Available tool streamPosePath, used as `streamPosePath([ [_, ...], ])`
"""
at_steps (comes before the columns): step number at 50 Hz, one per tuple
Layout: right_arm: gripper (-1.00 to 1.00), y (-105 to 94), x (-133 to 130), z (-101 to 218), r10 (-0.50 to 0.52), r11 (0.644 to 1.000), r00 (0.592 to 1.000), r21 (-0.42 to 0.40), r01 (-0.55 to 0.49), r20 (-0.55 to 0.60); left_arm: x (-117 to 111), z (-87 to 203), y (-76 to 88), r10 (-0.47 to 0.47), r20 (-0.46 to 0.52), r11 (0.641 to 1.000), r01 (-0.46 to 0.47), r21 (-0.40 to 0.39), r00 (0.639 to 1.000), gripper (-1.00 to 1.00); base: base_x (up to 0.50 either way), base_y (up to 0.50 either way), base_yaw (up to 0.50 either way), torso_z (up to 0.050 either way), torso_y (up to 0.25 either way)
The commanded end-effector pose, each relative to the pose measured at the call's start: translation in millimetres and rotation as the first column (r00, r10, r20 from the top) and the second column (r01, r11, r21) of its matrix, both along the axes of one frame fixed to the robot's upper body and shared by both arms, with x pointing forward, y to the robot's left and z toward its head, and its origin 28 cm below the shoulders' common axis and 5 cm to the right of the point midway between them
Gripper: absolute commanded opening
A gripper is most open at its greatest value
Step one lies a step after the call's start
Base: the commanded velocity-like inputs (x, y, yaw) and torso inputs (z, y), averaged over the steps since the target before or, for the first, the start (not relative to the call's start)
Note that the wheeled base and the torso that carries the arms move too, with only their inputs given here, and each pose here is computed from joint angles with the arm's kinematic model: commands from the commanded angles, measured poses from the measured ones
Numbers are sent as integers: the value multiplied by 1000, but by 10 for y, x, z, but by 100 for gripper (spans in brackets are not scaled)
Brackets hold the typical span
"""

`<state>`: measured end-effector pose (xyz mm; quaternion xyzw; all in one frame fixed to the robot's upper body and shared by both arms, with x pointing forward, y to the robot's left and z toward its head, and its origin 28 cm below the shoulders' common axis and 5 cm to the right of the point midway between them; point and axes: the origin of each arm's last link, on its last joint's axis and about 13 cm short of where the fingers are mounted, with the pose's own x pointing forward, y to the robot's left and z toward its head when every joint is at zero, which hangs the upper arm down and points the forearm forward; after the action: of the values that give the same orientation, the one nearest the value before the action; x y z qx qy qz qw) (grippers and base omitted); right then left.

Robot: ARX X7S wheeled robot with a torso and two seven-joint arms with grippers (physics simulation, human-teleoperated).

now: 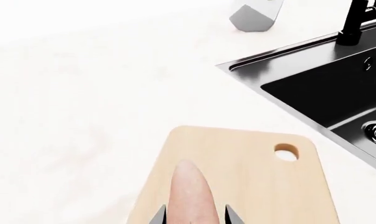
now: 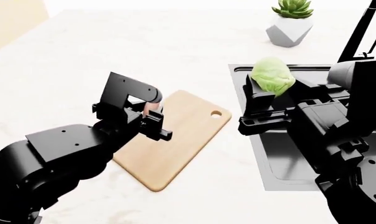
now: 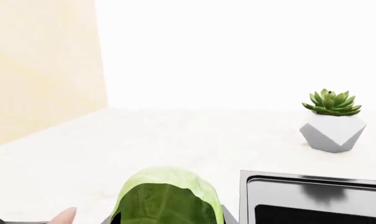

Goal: Pick the vegetables from the sink and place them on the cutting board.

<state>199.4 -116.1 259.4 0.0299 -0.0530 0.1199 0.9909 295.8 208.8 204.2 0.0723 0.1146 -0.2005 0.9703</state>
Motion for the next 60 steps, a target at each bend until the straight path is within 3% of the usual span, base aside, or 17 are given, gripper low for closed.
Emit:
streamPosePath([
  [1,-100,-4,6,-7,-2,1000,1000,-7,2,1,46,-116,9,19,-43,1000,-18,18,999,-100,0,0,0,0,0],
  [13,-100,-5,14,-19,-3,1000,1000,-1,3,-9,93,-254,23,32,-79,998,-28,51,996,-100,0,0,0,0,0],
  [27,-100,-4,25,-53,-2,1000,1000,1,2,-20,100,-281,22,35,-90,999,-32,32,995,-100,0,0,0,0,0],
  [28,-100,-4,26,-53,-1,1000,1000,1,1,-20,98,-275,22,35,-87,999,-32,31,996,100,0,0,0,0,0],
  [49,-100,12,37,-64,8,1000,1000,-5,-8,-25,48,-205,24,28,-36,1000,-27,16,999,100,0,0,0,0,0],
  [55,-100,48,105,-39,24,1000,999,-13,-25,-49,-37,44,64,66,125,997,-61,-49,990,100,0,0,0,0,0],
  [60,-100,88,258,33,49,999,993,26,-46,-106,-136,259,137,163,266,980,-124,-158,950,100,0,0,0,0,0],
])
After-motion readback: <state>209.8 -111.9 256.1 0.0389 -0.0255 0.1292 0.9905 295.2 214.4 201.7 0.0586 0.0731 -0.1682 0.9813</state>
